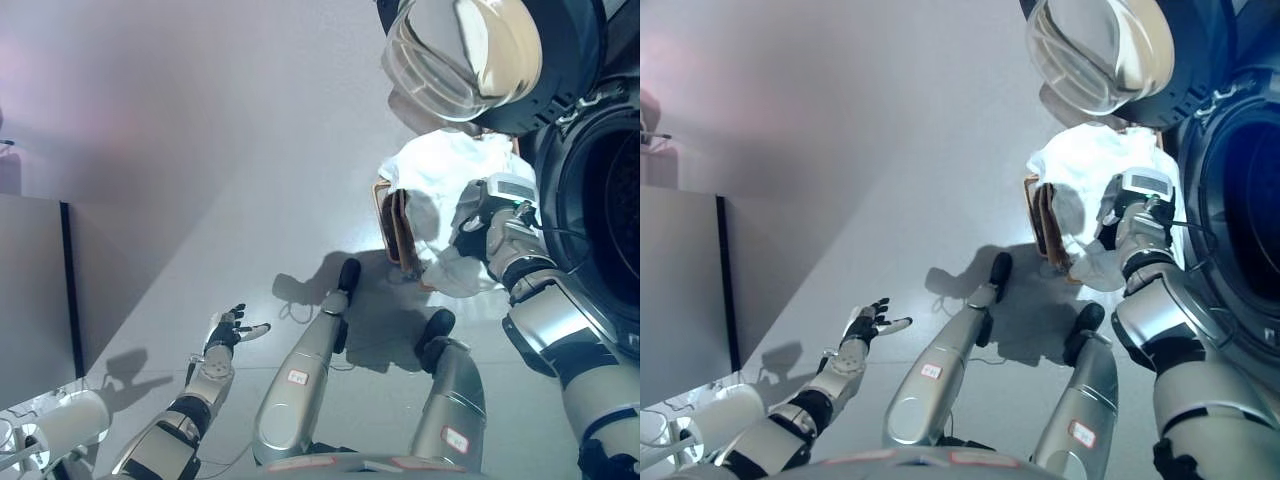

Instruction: Put the clothes in the basket into the washing machine.

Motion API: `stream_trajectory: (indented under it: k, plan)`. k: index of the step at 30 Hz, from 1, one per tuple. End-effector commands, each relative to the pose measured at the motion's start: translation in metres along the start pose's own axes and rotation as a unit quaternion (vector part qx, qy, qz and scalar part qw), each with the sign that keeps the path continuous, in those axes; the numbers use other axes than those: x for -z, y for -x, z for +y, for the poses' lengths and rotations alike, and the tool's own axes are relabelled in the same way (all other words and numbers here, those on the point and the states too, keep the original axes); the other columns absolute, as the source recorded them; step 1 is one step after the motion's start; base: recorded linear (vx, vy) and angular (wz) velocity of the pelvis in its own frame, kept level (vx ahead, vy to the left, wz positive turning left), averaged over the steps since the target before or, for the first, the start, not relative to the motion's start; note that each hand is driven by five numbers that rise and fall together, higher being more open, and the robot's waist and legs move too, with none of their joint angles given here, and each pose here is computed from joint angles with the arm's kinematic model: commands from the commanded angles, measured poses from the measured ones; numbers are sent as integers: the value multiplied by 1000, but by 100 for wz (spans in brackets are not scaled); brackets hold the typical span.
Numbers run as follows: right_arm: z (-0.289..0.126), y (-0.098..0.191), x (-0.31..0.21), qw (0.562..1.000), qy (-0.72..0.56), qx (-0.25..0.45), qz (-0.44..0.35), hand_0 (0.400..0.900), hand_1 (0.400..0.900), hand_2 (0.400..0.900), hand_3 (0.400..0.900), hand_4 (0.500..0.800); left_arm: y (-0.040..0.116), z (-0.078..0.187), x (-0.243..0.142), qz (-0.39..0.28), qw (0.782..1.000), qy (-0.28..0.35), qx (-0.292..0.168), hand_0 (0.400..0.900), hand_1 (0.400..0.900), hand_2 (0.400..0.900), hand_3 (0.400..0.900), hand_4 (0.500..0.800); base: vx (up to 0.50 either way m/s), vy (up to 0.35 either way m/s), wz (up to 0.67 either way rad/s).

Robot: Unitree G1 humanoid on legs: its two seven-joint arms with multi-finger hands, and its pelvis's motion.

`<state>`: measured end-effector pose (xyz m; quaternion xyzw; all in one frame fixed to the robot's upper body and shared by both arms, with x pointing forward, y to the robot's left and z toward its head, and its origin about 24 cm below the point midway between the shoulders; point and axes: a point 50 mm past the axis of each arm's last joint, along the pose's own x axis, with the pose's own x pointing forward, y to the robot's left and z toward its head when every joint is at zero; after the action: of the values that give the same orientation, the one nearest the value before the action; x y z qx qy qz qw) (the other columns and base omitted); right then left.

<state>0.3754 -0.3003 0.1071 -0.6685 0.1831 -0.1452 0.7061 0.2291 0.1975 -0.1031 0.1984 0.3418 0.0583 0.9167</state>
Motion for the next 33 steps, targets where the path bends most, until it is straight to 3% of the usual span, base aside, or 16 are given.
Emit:
stream_trajectory:
  k: [1,13,24,26,27,28,33]
  plan:
    - [-50,-10,32,996,42,68,41,900,900,900,900,800,4,5,16,25,999,19,-29,900,900,900,900,800,1,27,5]
    - [-54,-7,69,992,63,57,92,900,900,900,900,800,9,-14,13,15,999,44,-10,900,900,900,900,800,5,22,-6]
    - [-42,-4,80,992,43,34,112,900,900,900,900,800,11,-5,13,-3,999,46,-14,900,900,900,900,800,-2,-22,7]
    - [-50,-4,84,991,44,43,118,612,612,612,612,627,11,-1,14,-3,998,53,-22,900,900,900,900,800,-35,8,3]
    - [-53,-6,78,992,39,50,110,539,539,539,539,584,10,0,11,-8,998,57,-25,900,900,900,900,800,-26,30,-3]
    - [-53,-6,78,992,39,50,109,400,400,400,400,500,10,0,11,-8,998,57,-25,900,900,900,900,800,-33,47,-9]
    - [-57,-7,73,992,33,62,105,400,400,400,400,500,11,1,11,-8,997,71,-34,900,900,900,900,800,-15,26,-7]
